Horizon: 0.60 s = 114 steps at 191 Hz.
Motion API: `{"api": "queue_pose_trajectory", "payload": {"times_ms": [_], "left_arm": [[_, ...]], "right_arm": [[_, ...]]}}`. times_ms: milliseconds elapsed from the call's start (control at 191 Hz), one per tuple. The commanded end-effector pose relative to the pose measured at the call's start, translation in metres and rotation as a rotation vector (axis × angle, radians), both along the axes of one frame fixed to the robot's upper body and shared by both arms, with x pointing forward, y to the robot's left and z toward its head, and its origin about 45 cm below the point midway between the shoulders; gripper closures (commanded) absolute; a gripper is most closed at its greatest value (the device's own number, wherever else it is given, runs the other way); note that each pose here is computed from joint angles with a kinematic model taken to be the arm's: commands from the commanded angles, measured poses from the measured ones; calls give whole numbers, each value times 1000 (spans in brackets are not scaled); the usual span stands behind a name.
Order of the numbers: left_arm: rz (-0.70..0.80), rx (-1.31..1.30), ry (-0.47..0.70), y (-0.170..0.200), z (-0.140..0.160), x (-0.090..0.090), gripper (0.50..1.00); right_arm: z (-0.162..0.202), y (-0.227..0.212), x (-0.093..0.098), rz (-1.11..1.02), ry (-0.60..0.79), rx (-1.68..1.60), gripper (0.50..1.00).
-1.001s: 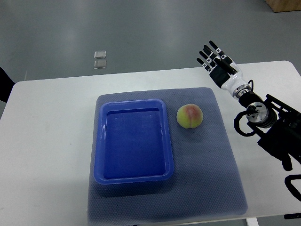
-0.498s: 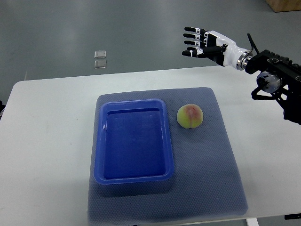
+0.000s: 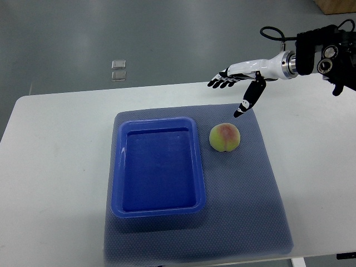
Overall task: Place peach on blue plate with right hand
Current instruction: 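Close the right hand's fingers around the peach and lift it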
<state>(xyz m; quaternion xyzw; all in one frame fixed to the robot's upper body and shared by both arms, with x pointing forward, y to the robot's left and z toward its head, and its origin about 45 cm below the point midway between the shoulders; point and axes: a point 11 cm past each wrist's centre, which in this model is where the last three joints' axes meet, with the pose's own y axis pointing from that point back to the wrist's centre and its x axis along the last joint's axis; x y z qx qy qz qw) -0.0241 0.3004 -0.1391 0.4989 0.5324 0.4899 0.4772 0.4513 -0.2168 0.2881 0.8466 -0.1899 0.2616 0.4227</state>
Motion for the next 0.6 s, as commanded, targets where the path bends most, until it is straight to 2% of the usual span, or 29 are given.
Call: {"api": "queue_pose_trajectory", "payload": {"times_ms": [0,89,320,325,367,592], "left_arm": [[1,0,1,0,0,0,500],[1,0,1,0,0,0,500],[3,11,1,3,0,-1,500],[3,13,1,4,0,-1,500],[3,13,1,4,0,-1,500],[-2,2,2,0,0,-1,500]], "right_arm": [[-16,2,-4,-7,7,-10,570],[-33,0,-9,-19,23,-10,570],[-50,-6,-15,-25,37,-27,570],[-62,-9,-19,-29,40,-40,570],[-72,-11,-23,-31,45,-49,570],[-88,-4,-25,-15,2,-81,570]]}}
